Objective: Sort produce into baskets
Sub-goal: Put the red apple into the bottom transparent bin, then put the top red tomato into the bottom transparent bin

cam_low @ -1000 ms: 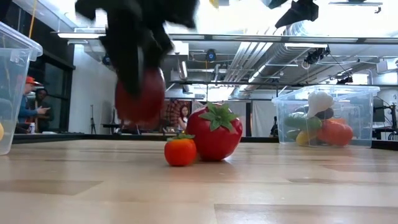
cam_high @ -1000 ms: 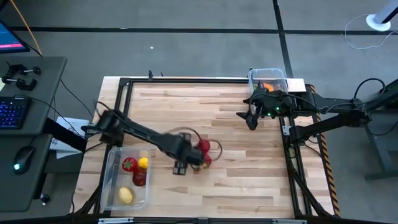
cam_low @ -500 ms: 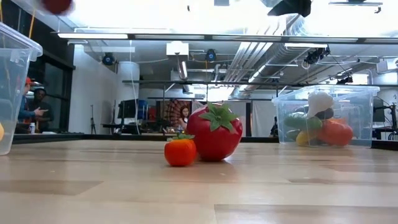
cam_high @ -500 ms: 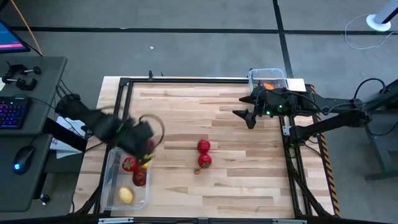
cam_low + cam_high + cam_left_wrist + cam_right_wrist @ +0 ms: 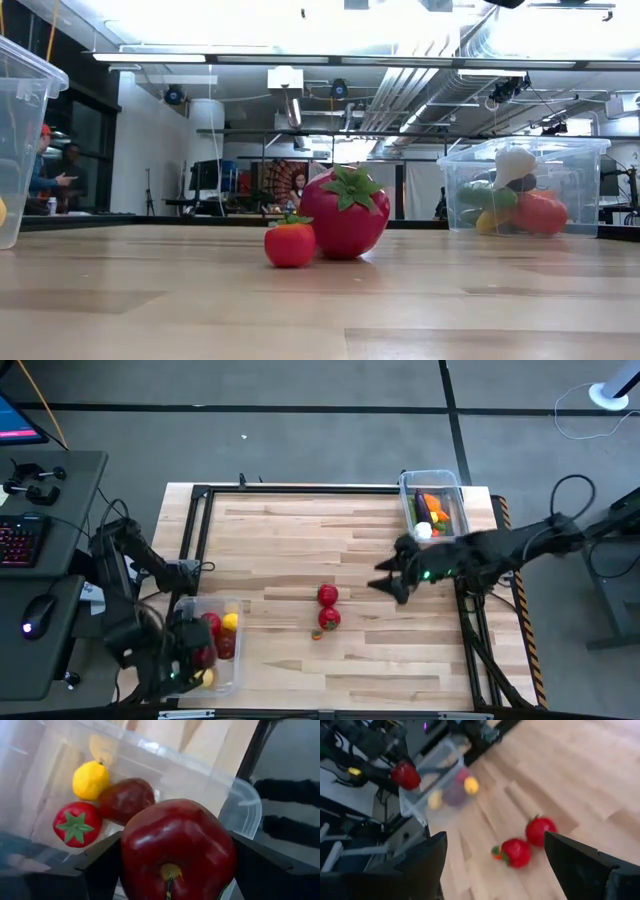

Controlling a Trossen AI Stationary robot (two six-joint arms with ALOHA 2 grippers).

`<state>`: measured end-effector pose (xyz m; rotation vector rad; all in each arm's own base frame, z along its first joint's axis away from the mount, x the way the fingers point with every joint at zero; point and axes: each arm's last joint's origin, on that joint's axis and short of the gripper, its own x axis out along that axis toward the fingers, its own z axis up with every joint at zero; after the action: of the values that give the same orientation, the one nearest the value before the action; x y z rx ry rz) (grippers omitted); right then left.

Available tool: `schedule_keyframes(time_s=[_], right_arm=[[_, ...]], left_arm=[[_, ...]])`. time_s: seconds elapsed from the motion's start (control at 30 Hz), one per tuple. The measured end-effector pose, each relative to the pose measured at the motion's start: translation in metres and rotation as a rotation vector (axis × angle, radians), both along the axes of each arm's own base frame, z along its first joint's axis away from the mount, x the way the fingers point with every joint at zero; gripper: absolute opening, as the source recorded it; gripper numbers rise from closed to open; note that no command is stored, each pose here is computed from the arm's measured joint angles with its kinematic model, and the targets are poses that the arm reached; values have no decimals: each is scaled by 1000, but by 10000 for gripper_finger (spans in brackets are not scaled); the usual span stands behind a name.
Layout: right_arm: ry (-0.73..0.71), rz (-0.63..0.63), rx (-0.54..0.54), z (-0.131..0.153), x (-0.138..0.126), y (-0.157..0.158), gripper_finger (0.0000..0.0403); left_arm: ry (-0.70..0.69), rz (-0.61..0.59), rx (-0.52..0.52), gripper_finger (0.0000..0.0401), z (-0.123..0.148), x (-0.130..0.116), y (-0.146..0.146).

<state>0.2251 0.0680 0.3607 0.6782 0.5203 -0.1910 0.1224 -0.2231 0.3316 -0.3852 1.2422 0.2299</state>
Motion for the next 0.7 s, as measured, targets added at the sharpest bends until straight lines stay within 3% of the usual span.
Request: schedule_keyframes(time_s=[0.17,0.37,0.6,0.7], right_arm=[[108,22,53,-27,19,32,323],[186,30,75,-48,30,53,323],[156,14,46,-41,33,51,323],[116,9,-18,-31,34,50,323]], left_arm=[[-13,-192,47,318,-14,-7,-15],[73,-275,76,332,-30,9,-11],[211,-327,2,392,-48,18,-6],[250,-342,-27,394,-46,17,-6]])
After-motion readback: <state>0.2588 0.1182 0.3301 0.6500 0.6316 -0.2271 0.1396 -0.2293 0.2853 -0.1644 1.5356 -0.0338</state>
